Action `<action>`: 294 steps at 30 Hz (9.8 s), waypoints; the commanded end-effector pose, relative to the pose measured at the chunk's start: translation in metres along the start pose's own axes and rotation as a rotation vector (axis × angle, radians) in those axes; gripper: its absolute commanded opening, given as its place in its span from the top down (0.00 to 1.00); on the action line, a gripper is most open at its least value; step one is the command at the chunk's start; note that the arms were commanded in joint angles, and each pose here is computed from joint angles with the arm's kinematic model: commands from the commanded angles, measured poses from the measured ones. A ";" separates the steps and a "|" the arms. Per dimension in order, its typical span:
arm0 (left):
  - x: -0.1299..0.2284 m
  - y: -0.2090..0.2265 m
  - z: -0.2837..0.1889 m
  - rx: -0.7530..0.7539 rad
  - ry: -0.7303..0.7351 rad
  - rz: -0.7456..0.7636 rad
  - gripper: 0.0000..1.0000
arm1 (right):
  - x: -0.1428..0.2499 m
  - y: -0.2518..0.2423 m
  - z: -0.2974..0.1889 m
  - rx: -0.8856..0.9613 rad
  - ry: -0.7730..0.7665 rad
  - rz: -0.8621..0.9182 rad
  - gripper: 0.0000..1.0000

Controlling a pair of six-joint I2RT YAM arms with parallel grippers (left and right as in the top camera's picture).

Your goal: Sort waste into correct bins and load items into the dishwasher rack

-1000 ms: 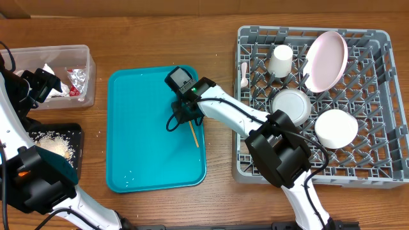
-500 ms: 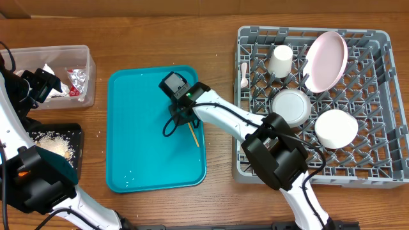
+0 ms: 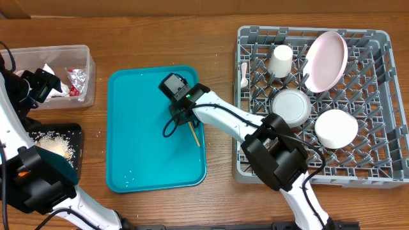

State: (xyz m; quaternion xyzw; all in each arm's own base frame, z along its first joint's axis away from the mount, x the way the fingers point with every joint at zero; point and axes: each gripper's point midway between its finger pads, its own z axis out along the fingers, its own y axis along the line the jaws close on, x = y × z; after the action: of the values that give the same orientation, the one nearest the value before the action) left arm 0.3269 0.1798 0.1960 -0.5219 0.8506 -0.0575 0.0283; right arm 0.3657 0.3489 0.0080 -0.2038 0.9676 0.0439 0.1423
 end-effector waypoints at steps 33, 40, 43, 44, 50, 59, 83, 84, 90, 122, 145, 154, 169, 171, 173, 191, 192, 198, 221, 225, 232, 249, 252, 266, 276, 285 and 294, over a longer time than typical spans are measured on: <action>0.000 -0.002 -0.012 0.008 -0.039 0.004 0.00 | -0.061 -0.214 -0.132 0.063 -0.180 0.448 0.96; 0.000 -0.002 -0.012 0.008 -0.040 0.005 0.00 | -0.057 -0.222 -0.119 0.069 -0.175 0.466 0.96; 0.000 -0.002 -0.012 0.008 -0.040 0.005 0.00 | -0.055 -0.223 -0.119 0.071 -0.167 0.467 0.60; 0.000 -0.002 -0.012 0.008 -0.039 0.005 0.00 | -0.054 -0.223 -0.118 0.071 -0.162 0.467 0.51; 0.000 -0.002 -0.012 0.008 -0.039 0.004 0.00 | -0.047 -0.220 -0.128 0.068 -0.127 0.467 0.42; 0.000 -0.002 -0.012 0.008 -0.040 0.004 0.00 | -0.062 -0.210 -0.248 0.015 -0.290 0.459 0.42; 0.000 -0.002 -0.012 0.008 -0.040 0.005 0.00 | 0.085 -0.313 -0.370 0.384 -0.236 0.902 0.00; 0.000 -0.002 -0.012 0.008 -0.039 0.005 0.00 | 0.093 -0.316 -0.373 0.392 -0.228 0.931 0.00; 0.000 -0.002 -0.012 0.008 -0.040 0.004 0.00 | 0.122 -0.317 -0.393 0.409 -0.257 0.975 0.00; 0.000 -0.002 -0.012 0.008 -0.040 0.005 0.01 | 0.177 -0.254 -0.321 0.148 -0.036 0.984 0.00; 0.000 -0.002 -0.012 0.008 -0.039 0.005 0.00 | 0.138 -0.217 -0.228 -0.158 -0.759 0.389 0.00; 0.000 -0.002 -0.012 0.008 -0.039 0.004 0.00 | 0.153 -0.216 -0.221 -0.117 -1.047 0.287 0.00; 0.000 -0.002 -0.012 0.008 -0.040 0.004 0.00 | 0.165 -0.225 -0.234 -0.017 -1.225 0.271 0.00; 0.000 -0.002 -0.012 0.008 -0.039 0.005 0.00 | 0.167 -0.224 -0.238 -0.012 -1.248 0.263 0.00; 0.000 -0.002 -0.012 0.008 -0.039 0.005 0.00 | 0.168 -0.223 -0.240 -0.008 -1.273 0.254 0.00; 0.000 -0.002 -0.012 0.008 -0.039 0.004 0.00 | 0.183 -0.247 -0.235 0.128 -1.283 0.353 0.00; 0.000 -0.002 -0.012 0.008 -0.039 0.004 0.00 | 0.183 -0.247 -0.235 0.127 -1.283 0.353 0.00; 0.000 -0.002 -0.012 0.008 -0.040 0.005 0.00 | 0.183 -0.247 -0.235 0.127 -1.283 0.353 0.00; 0.000 -0.002 -0.012 0.008 -0.039 0.004 0.00 | 0.183 -0.247 -0.235 0.127 -1.283 0.353 0.00; -0.001 -0.002 -0.010 0.005 -0.036 0.004 0.00 | 0.183 -0.247 -0.235 0.127 -1.283 0.353 0.00; 0.000 -0.003 -0.023 0.031 -0.077 0.011 0.00 | 0.183 -0.247 -0.235 0.127 -1.283 0.353 0.00; 0.183 -0.036 -0.094 0.189 -0.206 0.528 0.00 | 0.183 -0.247 -0.235 0.127 -1.283 0.353 0.00; 0.191 -0.021 -0.093 0.150 -0.253 0.591 0.00 | 0.183 -0.247 -0.235 0.127 -1.283 0.353 0.00; 0.214 -0.062 -0.066 0.577 -0.610 1.044 0.00 | 0.183 -0.247 -0.235 0.127 -1.283 0.353 0.00; 0.219 -0.054 -0.028 0.829 -0.975 1.048 0.00 | 0.183 -0.247 -0.235 0.127 -1.283 0.353 0.00; 0.217 -0.032 -0.015 0.945 -1.256 0.968 0.00 | 0.183 -0.247 -0.235 0.127 -1.283 0.353 0.00; 0.208 -0.014 -0.001 0.939 -1.344 0.900 0.00 | 0.183 -0.247 -0.235 0.127 -1.283 0.353 0.00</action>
State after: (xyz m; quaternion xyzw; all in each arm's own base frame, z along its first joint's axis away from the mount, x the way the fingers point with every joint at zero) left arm 0.2458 -0.0196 0.1991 0.0056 0.6742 -0.0845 0.7336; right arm 0.2448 0.0229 0.1741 0.0308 0.7124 0.1292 0.6890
